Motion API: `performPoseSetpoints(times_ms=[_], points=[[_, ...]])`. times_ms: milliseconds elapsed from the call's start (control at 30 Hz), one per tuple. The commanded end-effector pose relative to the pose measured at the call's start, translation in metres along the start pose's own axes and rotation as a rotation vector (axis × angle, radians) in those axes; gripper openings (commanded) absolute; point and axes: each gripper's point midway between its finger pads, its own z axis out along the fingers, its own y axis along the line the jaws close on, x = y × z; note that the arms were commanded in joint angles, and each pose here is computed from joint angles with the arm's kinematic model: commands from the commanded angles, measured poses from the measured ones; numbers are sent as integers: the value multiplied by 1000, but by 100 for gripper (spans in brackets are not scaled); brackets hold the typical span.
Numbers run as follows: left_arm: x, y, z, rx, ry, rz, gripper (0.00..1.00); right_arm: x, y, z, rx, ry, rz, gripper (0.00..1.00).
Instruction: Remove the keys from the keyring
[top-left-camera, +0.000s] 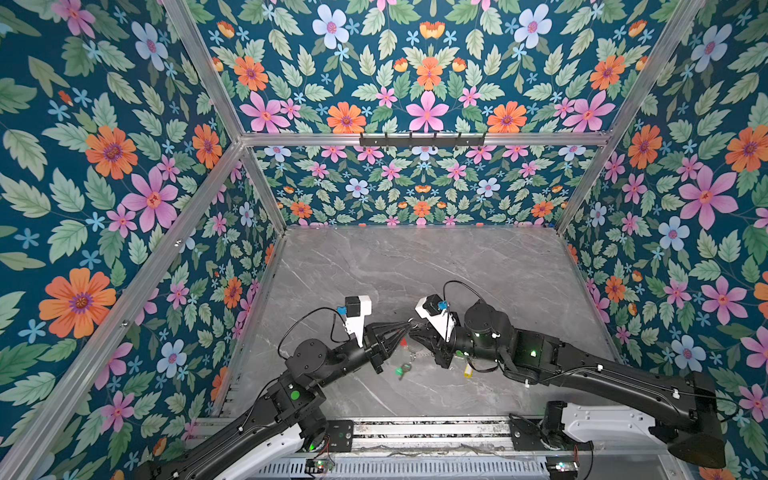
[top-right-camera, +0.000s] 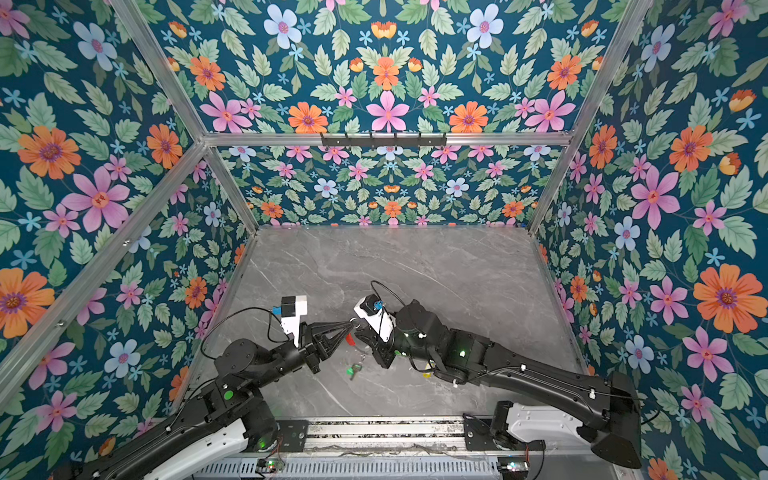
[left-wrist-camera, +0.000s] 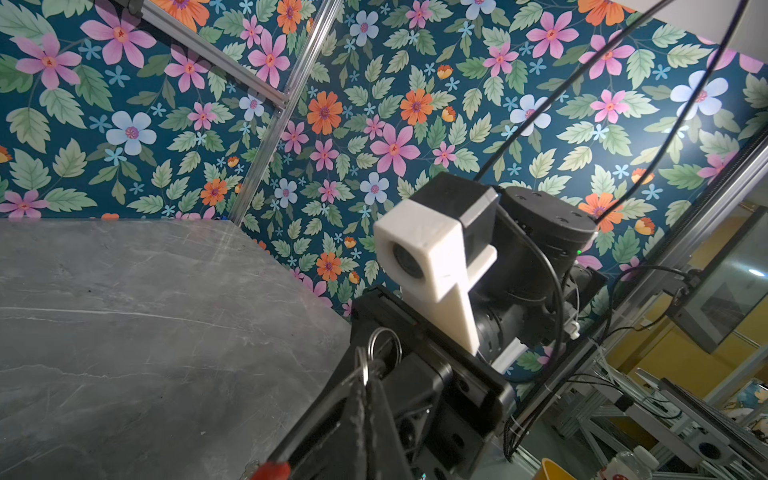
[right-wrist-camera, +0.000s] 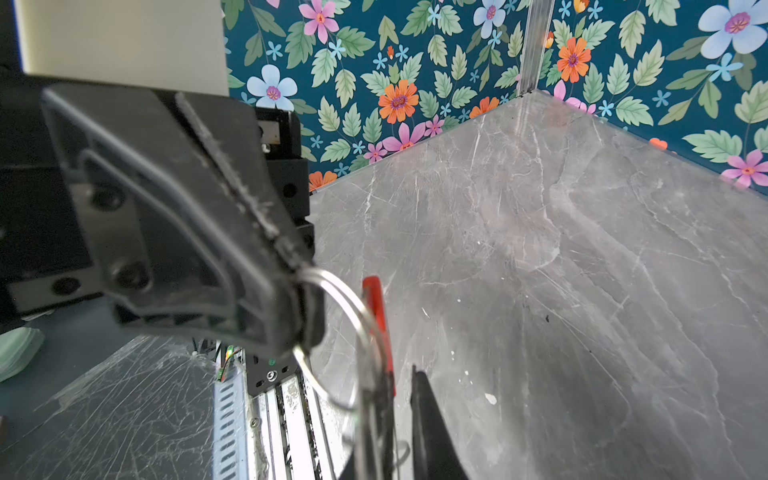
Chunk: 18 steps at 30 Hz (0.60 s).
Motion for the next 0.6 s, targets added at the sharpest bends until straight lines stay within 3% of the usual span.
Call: performPoseSetpoints(times_ms=[0, 67, 200, 433, 567], points=[[-10, -11, -3, 44, -36, 13, 22, -8, -6, -7, -3, -38, 57, 0], [-10, -11, -7, 39, -33, 20, 39, -7, -8, -14, -43, -38, 97, 0], [-1, -6, -17, 12, -5, 56, 53, -1, -2, -28, -118, -16, 122, 0], [15, -17, -32, 102, 9, 117, 66, -6, 13, -56, -312, -46, 181, 0], [28, -29, -25, 203, 61, 91, 67, -13, 30, -64, -421, -42, 154, 0]])
